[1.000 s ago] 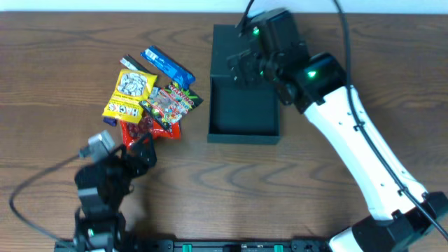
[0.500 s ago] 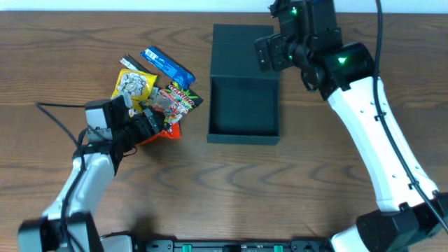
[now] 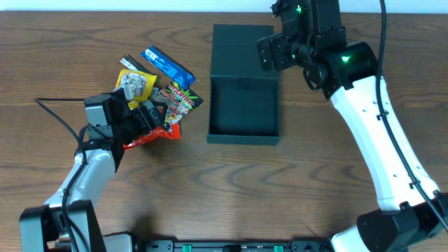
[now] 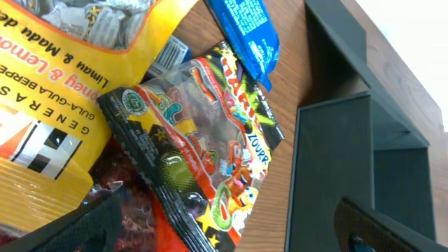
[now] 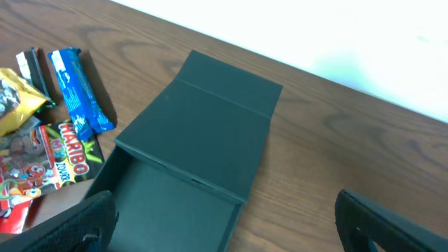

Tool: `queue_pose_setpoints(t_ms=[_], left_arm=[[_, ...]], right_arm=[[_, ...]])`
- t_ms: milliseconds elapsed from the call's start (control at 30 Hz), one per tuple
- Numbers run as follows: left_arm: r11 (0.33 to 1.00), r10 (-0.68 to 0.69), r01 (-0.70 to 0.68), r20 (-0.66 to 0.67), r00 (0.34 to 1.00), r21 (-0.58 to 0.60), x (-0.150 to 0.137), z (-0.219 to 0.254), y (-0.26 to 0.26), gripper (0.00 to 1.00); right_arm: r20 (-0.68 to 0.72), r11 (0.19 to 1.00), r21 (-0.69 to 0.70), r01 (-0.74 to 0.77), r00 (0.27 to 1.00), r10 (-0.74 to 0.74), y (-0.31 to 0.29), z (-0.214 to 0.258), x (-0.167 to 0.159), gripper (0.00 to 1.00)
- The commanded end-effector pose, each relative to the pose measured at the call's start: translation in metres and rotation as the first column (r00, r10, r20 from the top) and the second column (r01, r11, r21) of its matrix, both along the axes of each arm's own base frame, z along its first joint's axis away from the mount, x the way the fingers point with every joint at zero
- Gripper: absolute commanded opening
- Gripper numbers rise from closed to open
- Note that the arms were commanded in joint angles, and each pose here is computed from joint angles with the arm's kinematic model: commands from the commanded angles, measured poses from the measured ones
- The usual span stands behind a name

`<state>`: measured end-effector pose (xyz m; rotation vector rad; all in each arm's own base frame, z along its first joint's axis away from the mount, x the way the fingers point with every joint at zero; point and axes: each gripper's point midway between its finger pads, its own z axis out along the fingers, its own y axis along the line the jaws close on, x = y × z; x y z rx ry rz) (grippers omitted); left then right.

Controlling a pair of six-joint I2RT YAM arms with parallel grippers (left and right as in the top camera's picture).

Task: Pack container
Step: 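Reach the left gripper into the pile and grasp the black Haribo bag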

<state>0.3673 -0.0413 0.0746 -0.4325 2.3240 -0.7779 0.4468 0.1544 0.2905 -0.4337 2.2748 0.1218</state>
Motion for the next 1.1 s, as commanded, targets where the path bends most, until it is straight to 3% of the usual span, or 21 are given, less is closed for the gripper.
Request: queue_pose_setpoints(t_ms=[0, 700, 867, 967, 1067], left_arm=[[1.0, 0.02, -0.02, -0.009, 1.0, -0.019, 0.01, -0.006, 0.001, 0.98], [0.997, -0.029, 0.024, -0.071, 0.997, -0.074, 0.051, -0.034, -0.007, 0.95], [0.993, -0.078, 0.071, -0.077, 0.994, -0.093, 0.057, -0.037, -0.023, 1.0], [0.992, -0.093, 0.086, -0.082, 0.992, -0.094, 0.059, -0.04, -0.03, 0.73], [0.991, -0.087, 0.077, -0.093, 0.992, -0.106, 0.061, -0.042, -0.031, 0.38]], right_arm=[[-0.009, 1.0, -0.01, -0.008, 1.0, 0.008, -0.002, -0.005, 0.002, 0.99], [0.008, 1.0, -0.004, -0.007, 1.0, 0.007, -0.001, -0.002, 0.005, 0.99], [0.026, 1.0, 0.002, -0.007, 1.0, 0.007, 0.0, 0.002, 0.007, 0.99], [0.033, 1.0, 0.004, -0.007, 0.999, 0.007, 0.0, 0.003, 0.008, 0.99], [0.034, 1.0, 0.004, -0.007, 0.999, 0.007, 0.0, 0.003, 0.009, 0.99]])
